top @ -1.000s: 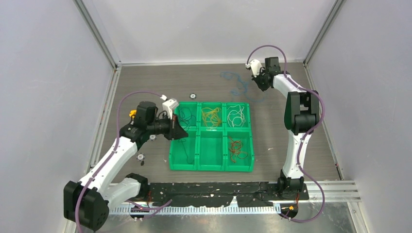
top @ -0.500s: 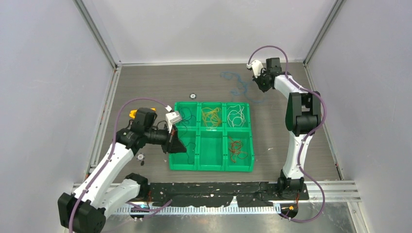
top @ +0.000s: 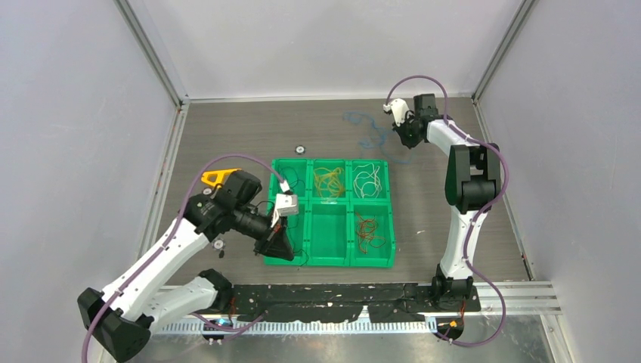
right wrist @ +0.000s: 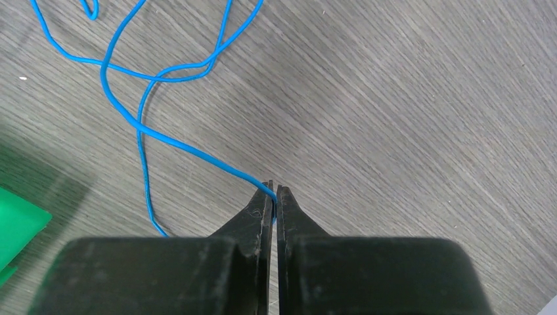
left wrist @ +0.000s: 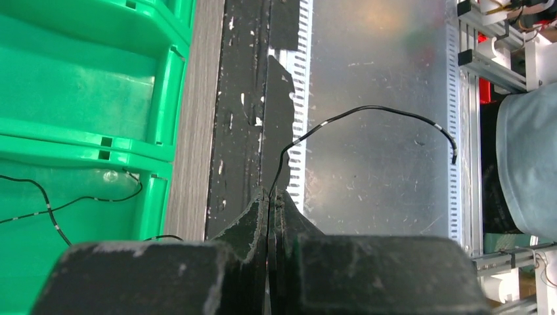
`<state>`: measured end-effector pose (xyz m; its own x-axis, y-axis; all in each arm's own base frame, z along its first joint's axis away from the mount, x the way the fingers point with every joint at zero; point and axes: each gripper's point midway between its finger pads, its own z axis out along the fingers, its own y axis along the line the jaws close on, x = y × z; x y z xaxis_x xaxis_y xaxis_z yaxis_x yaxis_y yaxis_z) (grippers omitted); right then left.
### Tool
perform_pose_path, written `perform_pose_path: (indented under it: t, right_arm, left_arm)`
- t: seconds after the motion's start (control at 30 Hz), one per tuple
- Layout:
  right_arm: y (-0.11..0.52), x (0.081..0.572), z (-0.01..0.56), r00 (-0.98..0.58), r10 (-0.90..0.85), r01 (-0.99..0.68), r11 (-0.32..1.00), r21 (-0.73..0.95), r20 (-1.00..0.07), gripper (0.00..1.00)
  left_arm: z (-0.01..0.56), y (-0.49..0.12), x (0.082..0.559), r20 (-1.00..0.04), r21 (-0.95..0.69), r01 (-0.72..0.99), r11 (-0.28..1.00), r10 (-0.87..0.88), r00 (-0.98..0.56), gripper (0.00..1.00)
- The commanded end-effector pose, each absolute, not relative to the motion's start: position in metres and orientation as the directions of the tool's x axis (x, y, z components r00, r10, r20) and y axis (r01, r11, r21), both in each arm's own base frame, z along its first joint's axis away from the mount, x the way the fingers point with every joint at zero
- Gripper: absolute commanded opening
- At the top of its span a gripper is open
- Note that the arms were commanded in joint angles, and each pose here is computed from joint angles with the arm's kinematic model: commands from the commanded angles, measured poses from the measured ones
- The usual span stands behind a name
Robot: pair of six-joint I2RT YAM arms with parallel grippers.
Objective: Untangle the cables
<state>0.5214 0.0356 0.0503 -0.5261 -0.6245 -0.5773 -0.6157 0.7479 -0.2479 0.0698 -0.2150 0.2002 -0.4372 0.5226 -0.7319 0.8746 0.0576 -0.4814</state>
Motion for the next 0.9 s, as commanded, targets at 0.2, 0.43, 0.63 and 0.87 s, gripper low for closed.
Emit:
perform_pose_path:
  t: [0.2, 0.43, 0.63, 0.87]
  right_arm:
    - [0.038, 0.521, 0.089, -0.481, -0.596, -0.584, 0.765, -0.272, -0.644, 0.05]
    - [0.037, 0.518, 0.087, -0.478, -0.607, -0.589, 0.758, -0.280, -0.635, 0.05]
    - [0.037, 0.520, 0.087, -0.480, -0.605, -0.587, 0.760, -0.279, -0.636, 0.05]
    - [0.036, 0.520, 0.086, -0.481, -0.604, -0.586, 0.761, -0.279, -0.636, 0.05]
  left_arm:
    - [0.190, -0.218, 0.078, -0.628, -0.609, 0.792, 0.055, 0.577, -0.523, 0.00]
    - [0.163, -0.224, 0.087, -0.493, -0.721, 0.687, 0.091, 0.629, -0.601, 0.00]
    - [0.158, -0.229, 0.159, -0.596, -0.558, 0.797, 0.231, 0.557, -0.579, 0.00]
    - [0.137, -0.202, 0.251, -0.687, -0.220, 0.864, 0.453, 0.556, -0.467, 0.00]
